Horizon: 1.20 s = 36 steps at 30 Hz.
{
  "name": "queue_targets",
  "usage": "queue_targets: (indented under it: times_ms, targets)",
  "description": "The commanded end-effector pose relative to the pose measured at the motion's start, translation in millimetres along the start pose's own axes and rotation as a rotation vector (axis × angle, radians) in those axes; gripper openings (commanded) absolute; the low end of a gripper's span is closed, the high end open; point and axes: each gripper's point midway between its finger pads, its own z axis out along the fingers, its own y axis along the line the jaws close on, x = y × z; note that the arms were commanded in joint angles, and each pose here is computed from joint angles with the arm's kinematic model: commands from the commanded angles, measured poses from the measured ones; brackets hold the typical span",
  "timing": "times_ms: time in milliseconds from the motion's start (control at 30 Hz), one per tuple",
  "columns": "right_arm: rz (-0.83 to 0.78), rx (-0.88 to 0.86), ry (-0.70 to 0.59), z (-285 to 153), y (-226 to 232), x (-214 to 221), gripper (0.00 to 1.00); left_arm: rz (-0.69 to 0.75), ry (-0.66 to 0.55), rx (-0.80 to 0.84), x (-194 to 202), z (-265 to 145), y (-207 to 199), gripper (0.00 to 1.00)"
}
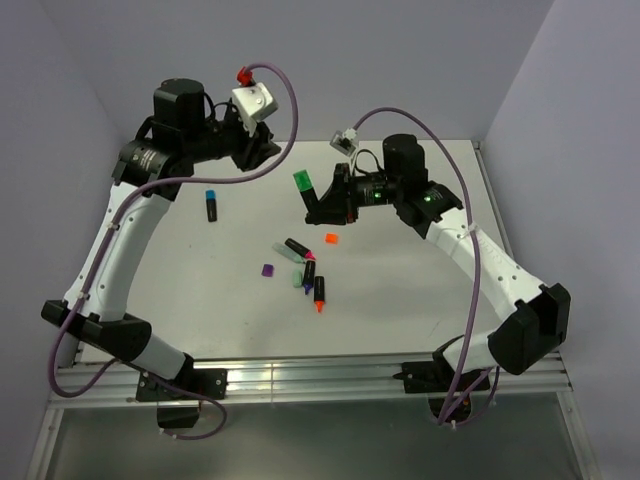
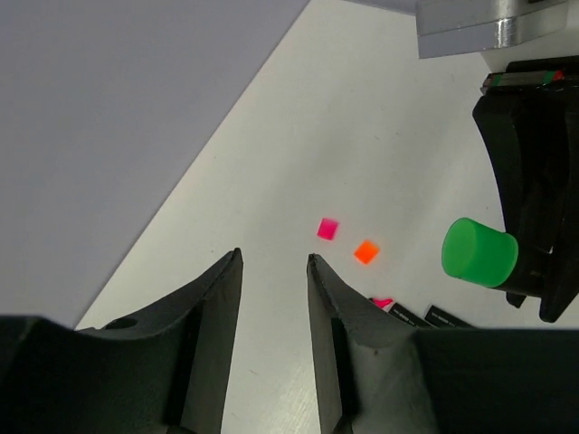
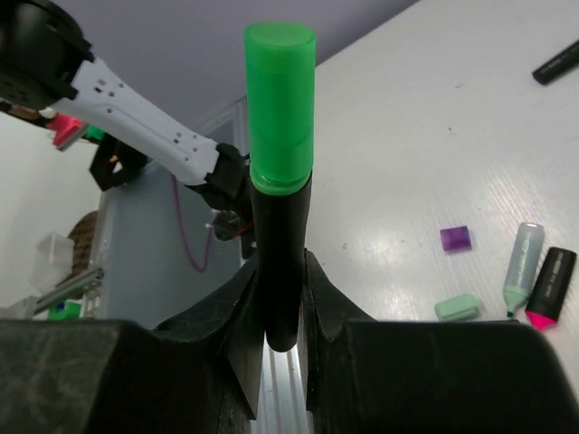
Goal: Insert the pens into the pen caps
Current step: Press the pen cap onto the pen.
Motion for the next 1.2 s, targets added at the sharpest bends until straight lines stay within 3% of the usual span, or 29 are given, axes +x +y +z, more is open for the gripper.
queue_targets:
  times_ms: [0, 100, 167, 200, 300, 333, 367, 400, 467, 500, 667, 1167]
  targets:
    - [-0.156, 0.091, -0.007, -7, 2, -9, 0.0, 0.067, -0.044, 0.051, -8, -15, -19, 0.41]
    - [-0.208, 0.119, 0.013, -9, -1, -4, 0.0, -0.031, -0.121, 0.182, -17, -25, -39, 0.45]
    - [-0.229, 0.12, 0.024, -11, -1, -2, 0.0, -0.102, -0.188, 0.223, -24, -37, -26, 0.45]
    - [-0.228, 0.107, 0.027, -11, 3, -2, 0.0, -0.219, -0.197, 0.255, -22, -39, -26, 0.44]
    - [-0.263, 0.069, 0.035, -12, 11, -3, 0.0, -0.321, -0.273, 0.398, -27, -52, -25, 0.43]
    - [-0.263, 0.039, 0.035, -12, 17, -3, 0.0, -0.472, -0.256, 0.46, -28, -55, -32, 0.43]
    - [-0.261, 0.027, 0.036, -12, 19, -3, 0.0, -0.39, -0.329, 0.522, -43, -63, -35, 0.44]
    - [-0.259, 0.021, 0.036, -12, 21, -3, 0.0, -0.606, -0.284, 0.578, -31, -62, -45, 0.45]
    - [-0.254, 0.009, 0.034, -12, 25, -5, 0.0, -0.533, -0.395, 0.602, -44, -72, -51, 0.46]
    - [-0.255, 0.006, 0.032, -13, 26, -5, 0.0, -0.635, -0.373, 0.622, -36, -69, -53, 0.46]
    - [-0.211, -0.013, 0.026, -12, 33, -9, 0.0, -0.73, -0.396, 0.587, -32, -62, -55, 0.45]
    - [-0.163, -0.039, 0.015, -2, 39, -17, 0.0, -0.814, -0.401, 0.578, -29, -41, -82, 0.38]
